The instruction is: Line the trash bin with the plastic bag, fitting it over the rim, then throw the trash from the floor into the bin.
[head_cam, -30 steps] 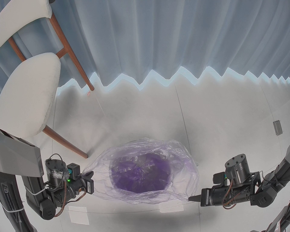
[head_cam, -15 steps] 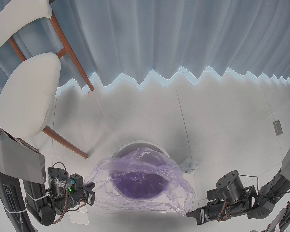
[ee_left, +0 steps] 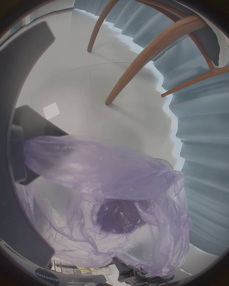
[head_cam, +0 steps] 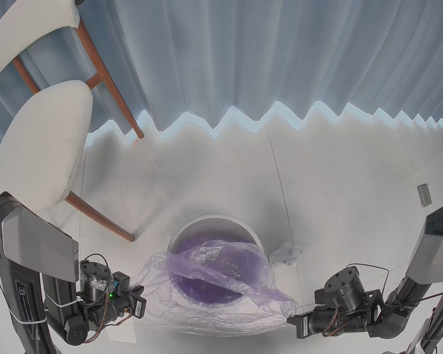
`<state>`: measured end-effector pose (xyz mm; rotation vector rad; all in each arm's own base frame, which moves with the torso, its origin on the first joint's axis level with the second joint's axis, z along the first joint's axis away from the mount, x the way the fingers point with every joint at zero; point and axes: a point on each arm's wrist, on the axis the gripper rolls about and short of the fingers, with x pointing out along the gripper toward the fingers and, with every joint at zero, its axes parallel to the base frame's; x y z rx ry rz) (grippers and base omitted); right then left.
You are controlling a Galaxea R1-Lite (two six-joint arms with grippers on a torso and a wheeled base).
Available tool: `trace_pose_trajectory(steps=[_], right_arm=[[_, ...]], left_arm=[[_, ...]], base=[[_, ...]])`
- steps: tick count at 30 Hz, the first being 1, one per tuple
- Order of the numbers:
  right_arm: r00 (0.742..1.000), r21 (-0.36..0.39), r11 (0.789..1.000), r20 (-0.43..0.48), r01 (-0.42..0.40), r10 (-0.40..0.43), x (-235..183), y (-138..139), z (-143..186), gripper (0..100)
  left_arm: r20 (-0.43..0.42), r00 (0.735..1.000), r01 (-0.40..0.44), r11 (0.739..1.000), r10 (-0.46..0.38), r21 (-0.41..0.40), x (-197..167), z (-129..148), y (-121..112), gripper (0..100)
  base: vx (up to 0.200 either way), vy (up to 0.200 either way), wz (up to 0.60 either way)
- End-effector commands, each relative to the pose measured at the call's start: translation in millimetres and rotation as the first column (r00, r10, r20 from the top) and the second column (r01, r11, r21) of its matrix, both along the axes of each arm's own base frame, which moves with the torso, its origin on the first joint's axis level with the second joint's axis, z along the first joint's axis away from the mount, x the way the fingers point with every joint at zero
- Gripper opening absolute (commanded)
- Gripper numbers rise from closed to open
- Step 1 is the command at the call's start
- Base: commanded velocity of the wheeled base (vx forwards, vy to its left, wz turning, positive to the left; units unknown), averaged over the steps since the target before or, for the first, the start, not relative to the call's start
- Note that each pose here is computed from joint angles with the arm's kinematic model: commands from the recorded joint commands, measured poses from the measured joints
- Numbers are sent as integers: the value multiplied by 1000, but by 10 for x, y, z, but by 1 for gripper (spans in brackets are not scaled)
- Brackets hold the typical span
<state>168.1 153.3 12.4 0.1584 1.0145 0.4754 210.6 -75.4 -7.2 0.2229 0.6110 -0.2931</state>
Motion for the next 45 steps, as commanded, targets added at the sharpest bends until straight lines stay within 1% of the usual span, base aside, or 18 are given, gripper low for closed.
trace_pose_trajectory(steps=[1,6,9,13,14,18,23,24,28,30,31,32,34,37,39,40,41,45], right_arm=[[999,-65,998,-40,-17,14,-77,-69,-194,100],[1000,53,998,5,-17,17,-224,-153,-91,100],[998,110,992,24,-60,58,-314,-158,-59,100],[996,169,984,72,-63,51,-314,-132,53,100],[996,169,984,72,-63,51,-314,-132,53,100],[987,248,964,146,-97,62,-284,-79,156,100],[985,266,959,165,-100,57,-249,-49,138,100],[984,271,957,168,-99,54,-244,-44,137,100],[978,317,944,204,-95,30,-227,-48,227,100],[975,363,926,220,-102,21,-240,-58,324,100],[975,366,925,220,-104,22,-242,-58,330,100],[976,413,901,215,-130,42,-259,-64,398,100],[973,443,883,220,-157,62,-268,-79,455,100],[964,441,882,260,-168,53,-213,-102,495,100],[933,404,889,355,-215,64,-130,-100,551,100],[933,404,889,355,-215,64,-130,-100,551,100],[906,379,897,420,-230,54,-64,-129,608,100],[873,388,895,488,-222,4,32,-177,740,100]], left_arm=[[-7,1000,10,1000,-10,1,-10,-17,-28,0],[78,997,27,999,-24,-40,28,155,-88,0],[105,994,37,998,-31,-50,20,222,-100,0],[128,991,51,997,-43,-64,-17,291,-134,0],[128,991,51,997,-43,-64,-17,291,-134,0],[129,991,45,989,-26,-139,-71,352,-202,0],[96,995,38,989,-25,-143,-127,316,-197,0],[92,995,38,989,-25,-141,-141,315,-190,100],[90,996,36,989,-23,-142,-175,331,-184,100],[111,994,-8,987,26,-161,-166,384,-148,100],[112,993,-13,987,32,-163,-165,387,-145,100],[135,987,-57,977,86,-204,-166,463,-116,100],[164,981,-65,966,109,-252,-182,560,-102,100],[196,974,-51,958,110,-283,-208,653,-101,100],[236,967,-18,950,95,-311,-203,739,-154,100],[236,967,-18,950,95,-311,-203,739,-154,100],[264,959,-2,932,104,-362,-177,823,-200,100],[303,937,10,858,171,-514,-78,1030,-263,100]], base=[[0,0,0],[0,0,0],[0,0,0],[0,0,0],[0,0,0],[0,0,0],[0,0,0],[0,0,0],[0,0,0],[0,0,0],[0,0,0],[0,0,0],[0,0,0],[0,0,0],[0,0,0],[0,0,0],[0,0,0],[0,0,0]])
